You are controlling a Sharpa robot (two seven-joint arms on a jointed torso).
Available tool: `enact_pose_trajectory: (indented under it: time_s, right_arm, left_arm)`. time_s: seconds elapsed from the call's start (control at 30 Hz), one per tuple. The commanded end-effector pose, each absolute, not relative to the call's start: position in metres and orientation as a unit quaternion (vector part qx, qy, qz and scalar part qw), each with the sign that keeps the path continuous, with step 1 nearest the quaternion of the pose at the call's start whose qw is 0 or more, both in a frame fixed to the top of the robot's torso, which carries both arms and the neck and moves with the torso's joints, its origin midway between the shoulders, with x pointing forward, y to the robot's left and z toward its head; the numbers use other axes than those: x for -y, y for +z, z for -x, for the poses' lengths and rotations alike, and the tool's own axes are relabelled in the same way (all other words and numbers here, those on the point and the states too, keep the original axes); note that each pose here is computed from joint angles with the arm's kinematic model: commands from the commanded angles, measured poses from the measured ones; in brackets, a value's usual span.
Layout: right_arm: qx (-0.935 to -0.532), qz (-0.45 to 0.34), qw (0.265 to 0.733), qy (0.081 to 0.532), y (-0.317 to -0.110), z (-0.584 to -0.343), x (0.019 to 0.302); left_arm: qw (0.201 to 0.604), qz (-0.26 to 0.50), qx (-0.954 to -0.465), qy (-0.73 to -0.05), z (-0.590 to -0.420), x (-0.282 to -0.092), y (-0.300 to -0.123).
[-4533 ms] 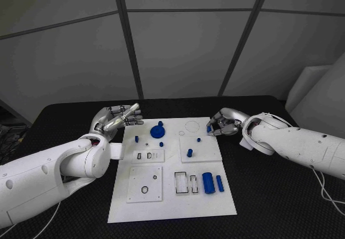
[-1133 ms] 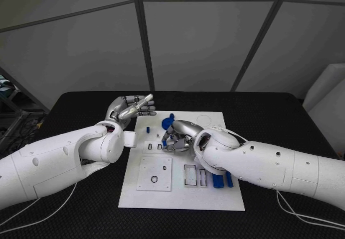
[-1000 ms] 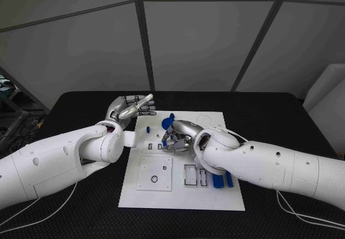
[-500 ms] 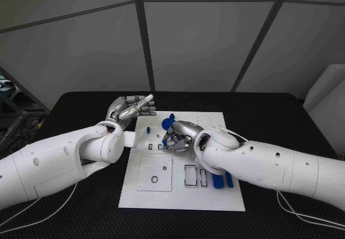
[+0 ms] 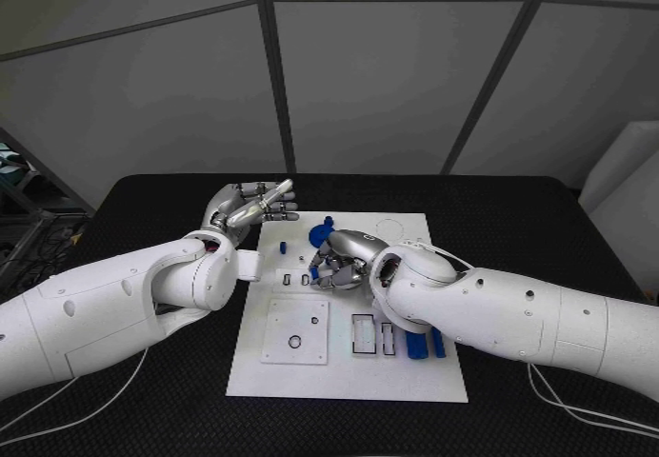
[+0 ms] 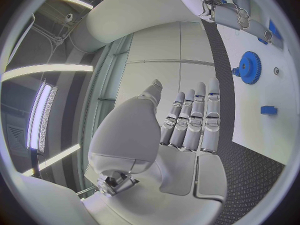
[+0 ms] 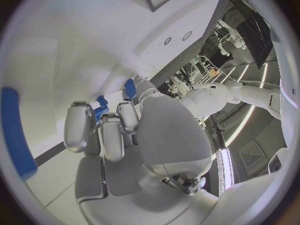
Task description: Assemble the parts on the task board
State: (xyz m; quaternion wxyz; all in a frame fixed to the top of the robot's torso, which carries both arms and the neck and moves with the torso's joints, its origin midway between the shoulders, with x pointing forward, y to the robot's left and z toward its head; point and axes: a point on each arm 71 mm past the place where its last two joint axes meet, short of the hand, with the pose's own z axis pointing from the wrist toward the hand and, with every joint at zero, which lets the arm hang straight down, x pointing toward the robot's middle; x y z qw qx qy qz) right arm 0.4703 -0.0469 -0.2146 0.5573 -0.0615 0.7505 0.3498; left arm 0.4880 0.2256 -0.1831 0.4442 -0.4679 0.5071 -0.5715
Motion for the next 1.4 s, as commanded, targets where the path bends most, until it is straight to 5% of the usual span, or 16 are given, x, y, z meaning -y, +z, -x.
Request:
enact_pose_trajectory:
  time_s: [0.03,0.73,1.13,1.4]
  right_arm:
    - [-0.762,0.063,0.549,0.338,-0.220,-0.470,0.049]
    - [-0.745,0.056,0.565,0.351,-0.216,-0.470,0.048]
    - [-0.680,0.022,0.611,0.404,-0.201,-0.467,0.055]
    - [-0.665,0.019,0.593,0.454,-0.193,-0.455,0.062]
  left_arm:
    - [0.441,0.464,-0.508,-0.576,-0.488,-0.224,-0.182]
    - [0.440,0.465,-0.509,-0.575,-0.489,-0.224,-0.182]
    - [0.427,0.462,-0.515,-0.582,-0.489,-0.223,-0.183]
    - [0.418,0.455,-0.525,-0.586,-0.490,-0.222,-0.184]
